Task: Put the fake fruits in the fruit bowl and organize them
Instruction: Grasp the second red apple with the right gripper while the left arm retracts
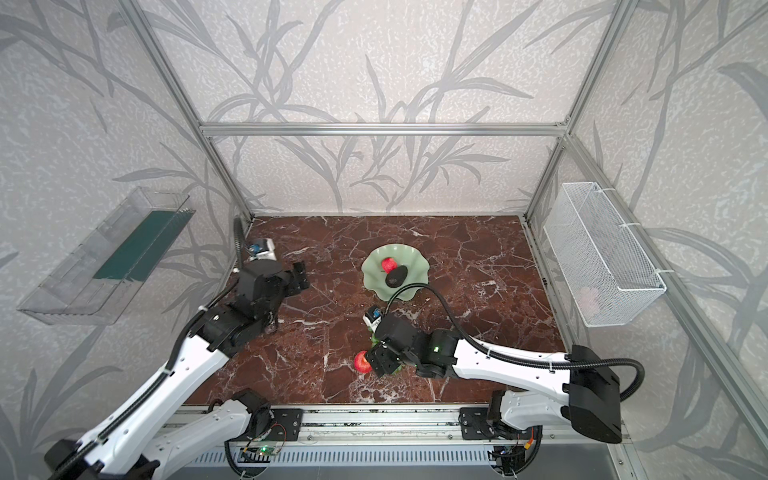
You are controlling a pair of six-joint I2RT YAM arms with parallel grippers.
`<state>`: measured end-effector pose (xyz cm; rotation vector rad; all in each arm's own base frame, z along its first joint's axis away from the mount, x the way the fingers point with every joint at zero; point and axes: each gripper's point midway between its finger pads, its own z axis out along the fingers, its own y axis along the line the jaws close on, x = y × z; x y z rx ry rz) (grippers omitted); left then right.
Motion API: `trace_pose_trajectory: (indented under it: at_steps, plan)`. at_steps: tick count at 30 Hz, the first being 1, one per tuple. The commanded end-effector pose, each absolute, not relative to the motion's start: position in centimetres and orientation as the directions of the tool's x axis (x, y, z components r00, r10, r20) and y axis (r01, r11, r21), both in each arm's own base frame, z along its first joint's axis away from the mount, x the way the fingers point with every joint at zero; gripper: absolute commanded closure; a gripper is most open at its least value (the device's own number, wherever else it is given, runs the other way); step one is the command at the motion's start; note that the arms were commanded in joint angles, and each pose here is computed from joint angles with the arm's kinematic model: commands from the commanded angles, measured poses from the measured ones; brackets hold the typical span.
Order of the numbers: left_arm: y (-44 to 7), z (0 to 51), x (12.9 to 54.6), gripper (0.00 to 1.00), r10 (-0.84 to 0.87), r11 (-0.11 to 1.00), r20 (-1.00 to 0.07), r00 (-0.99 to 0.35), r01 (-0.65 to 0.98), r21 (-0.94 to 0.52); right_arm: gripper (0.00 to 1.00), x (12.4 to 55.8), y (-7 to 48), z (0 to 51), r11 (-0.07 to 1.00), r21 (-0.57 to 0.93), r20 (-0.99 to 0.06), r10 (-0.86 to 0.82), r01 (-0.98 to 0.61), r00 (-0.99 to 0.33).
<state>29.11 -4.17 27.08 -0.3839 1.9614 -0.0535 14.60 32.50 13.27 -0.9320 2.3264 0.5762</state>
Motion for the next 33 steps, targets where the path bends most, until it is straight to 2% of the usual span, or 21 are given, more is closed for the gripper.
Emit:
trace_pose_trajectory:
  at_steps: [1,6,16,33]
  plan:
    - [-1.8,26.4,27.3,0.09,-0.383,0.903,-0.873,-0.303,-0.320,-0.285,0.17,13.3,34.0,13.0,0.661,0.195,-0.612,-0.496,-0.724,-0.617]
    - [-0.9,25.5,26.2,0.09,-0.398,0.893,-0.867,-0.300,-0.342,-0.292,0.21,11.9,35.9,11.0,0.651,0.192,-0.537,-0.557,-0.735,-0.634]
    - [-1.1,25.0,26.4,0.08,-0.371,0.906,-0.864,-0.341,-0.337,-0.256,0.27,12.4,35.9,7.9,0.669,0.085,-0.426,-0.645,-0.738,-0.634]
    - [-0.4,24.8,26.0,0.08,-0.362,0.904,-0.868,-0.341,-0.354,-0.238,0.31,12.7,38.2,4.6,0.661,0.083,-0.382,-0.670,-0.746,-0.637]
